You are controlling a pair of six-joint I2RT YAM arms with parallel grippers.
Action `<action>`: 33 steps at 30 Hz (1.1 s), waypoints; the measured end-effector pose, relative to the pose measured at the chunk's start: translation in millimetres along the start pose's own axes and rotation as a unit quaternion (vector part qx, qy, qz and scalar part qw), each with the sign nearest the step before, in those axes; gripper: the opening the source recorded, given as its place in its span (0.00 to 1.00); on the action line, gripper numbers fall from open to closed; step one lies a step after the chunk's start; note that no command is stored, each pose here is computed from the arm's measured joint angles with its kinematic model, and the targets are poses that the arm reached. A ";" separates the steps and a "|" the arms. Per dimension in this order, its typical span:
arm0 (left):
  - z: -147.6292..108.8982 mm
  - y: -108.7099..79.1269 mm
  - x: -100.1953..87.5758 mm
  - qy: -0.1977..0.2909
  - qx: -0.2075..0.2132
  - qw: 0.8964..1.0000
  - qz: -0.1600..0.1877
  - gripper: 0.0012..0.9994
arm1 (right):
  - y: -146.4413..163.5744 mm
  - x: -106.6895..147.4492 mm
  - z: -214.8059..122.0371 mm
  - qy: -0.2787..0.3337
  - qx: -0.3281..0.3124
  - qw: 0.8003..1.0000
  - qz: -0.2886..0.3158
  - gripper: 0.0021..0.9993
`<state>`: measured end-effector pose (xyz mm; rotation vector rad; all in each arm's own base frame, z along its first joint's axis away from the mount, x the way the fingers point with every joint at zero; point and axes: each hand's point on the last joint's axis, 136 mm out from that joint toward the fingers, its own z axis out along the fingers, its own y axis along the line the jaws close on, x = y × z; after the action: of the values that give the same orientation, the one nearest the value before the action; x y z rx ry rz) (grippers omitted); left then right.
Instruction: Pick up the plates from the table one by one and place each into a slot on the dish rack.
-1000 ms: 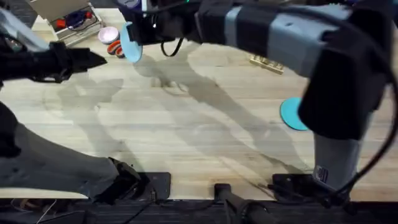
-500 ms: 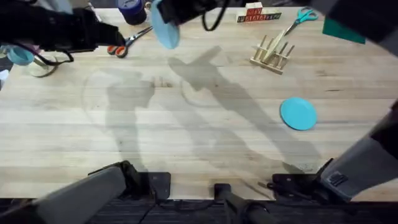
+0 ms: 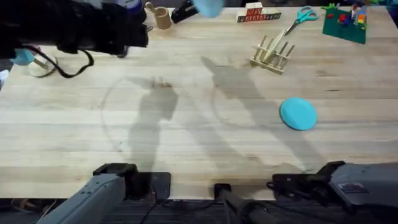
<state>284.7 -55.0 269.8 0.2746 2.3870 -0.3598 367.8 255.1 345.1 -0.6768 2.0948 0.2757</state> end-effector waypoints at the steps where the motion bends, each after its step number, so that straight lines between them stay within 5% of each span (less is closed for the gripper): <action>1: 0.4 -3.8 0.8 0.002 -0.001 1.000 0.004 0.04 | -9.2 4.4 -7.5 0.000 0.011 1.000 0.005 0.03; 9: 8.0 -26.6 4.8 0.017 -0.023 0.999 0.024 0.04 | -69.1 61.1 -46.2 0.057 0.124 0.990 0.034 0.03; 18: 9.6 -32.0 4.2 0.008 -0.101 0.994 0.026 0.07 | -121.2 82.3 -71.9 0.070 0.257 0.955 0.130 0.03; 23: 8.7 -30.9 3.4 0.004 -0.118 0.993 0.024 0.43 | -140.6 83.8 -82.8 0.040 0.317 0.924 0.210 0.03; 26: 8.0 -28.1 2.8 0.002 -0.126 0.992 0.020 0.91 | -147.6 83.9 -88.1 0.021 0.342 0.906 0.249 0.03; 27: 8.0 -28.0 2.8 0.002 -0.126 0.992 0.017 0.97 | -149.6 84.2 -89.8 0.015 0.349 0.900 0.260 0.03; 33: 8.1 -27.5 2.8 0.002 -0.128 0.992 0.017 1.00 | -157.9 94.3 -99.3 0.006 0.384 0.870 0.308 0.03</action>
<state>279.6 -83.2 267.2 0.1962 2.3970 -0.0367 344.9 47.6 334.6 0.4771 2.1366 -0.2281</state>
